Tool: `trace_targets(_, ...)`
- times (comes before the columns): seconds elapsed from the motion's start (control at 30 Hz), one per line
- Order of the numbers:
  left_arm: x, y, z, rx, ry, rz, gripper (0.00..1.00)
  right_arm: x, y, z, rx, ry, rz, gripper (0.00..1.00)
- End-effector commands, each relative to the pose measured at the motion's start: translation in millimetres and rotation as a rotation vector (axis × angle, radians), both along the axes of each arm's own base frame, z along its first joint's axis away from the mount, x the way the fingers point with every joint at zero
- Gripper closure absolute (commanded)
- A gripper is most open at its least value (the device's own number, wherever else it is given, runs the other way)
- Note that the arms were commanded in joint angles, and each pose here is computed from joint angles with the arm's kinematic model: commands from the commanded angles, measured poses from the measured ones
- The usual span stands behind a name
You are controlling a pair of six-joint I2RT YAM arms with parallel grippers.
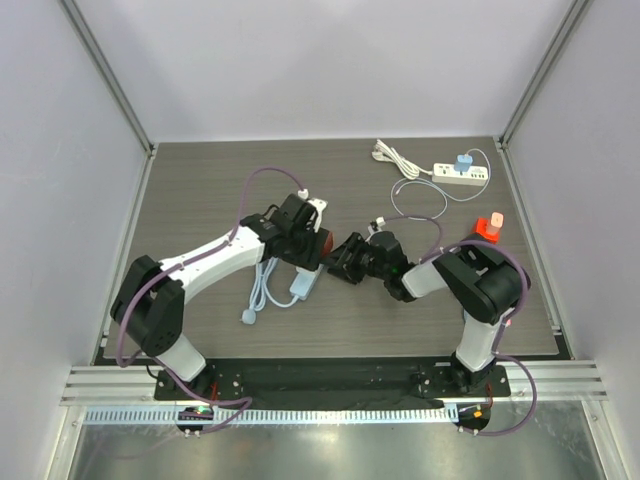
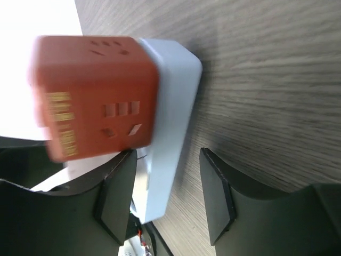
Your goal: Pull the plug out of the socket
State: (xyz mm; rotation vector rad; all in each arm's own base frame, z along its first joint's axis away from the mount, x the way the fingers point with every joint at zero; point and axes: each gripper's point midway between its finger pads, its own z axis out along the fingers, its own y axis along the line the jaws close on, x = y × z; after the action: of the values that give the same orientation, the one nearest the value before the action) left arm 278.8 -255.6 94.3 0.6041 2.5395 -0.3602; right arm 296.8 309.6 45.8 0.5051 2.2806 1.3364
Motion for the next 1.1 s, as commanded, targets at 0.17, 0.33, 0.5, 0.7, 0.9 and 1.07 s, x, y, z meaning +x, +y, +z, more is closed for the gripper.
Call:
trace_targets(0.17,7,-27,64,-0.226,-0.116,0.005,1.00,10,25,22,0.132,-0.062,-0.058,0.49)
trace_targets(0.33,5,-30,64,-0.248,-0.105,0.005,1.00,17,25,19,0.156,-0.084,-0.099,0.66)
trace_targets(0.5,17,-23,81,-0.269,-0.180,0.086,1.00,18,21,-9,0.058,-0.097,-0.119,0.99)
trace_targets(0.7,38,-7,127,-0.413,-0.323,0.243,1.00,14,9,-46,-0.081,-0.065,-0.149,0.99)
trace_targets(0.9,41,12,147,-0.568,-0.336,0.295,1.00,19,3,-60,-0.154,-0.073,-0.178,0.99)
trace_targets(1.07,35,26,148,-0.643,-0.320,0.241,1.00,20,17,-51,-0.050,-0.068,-0.141,0.99)
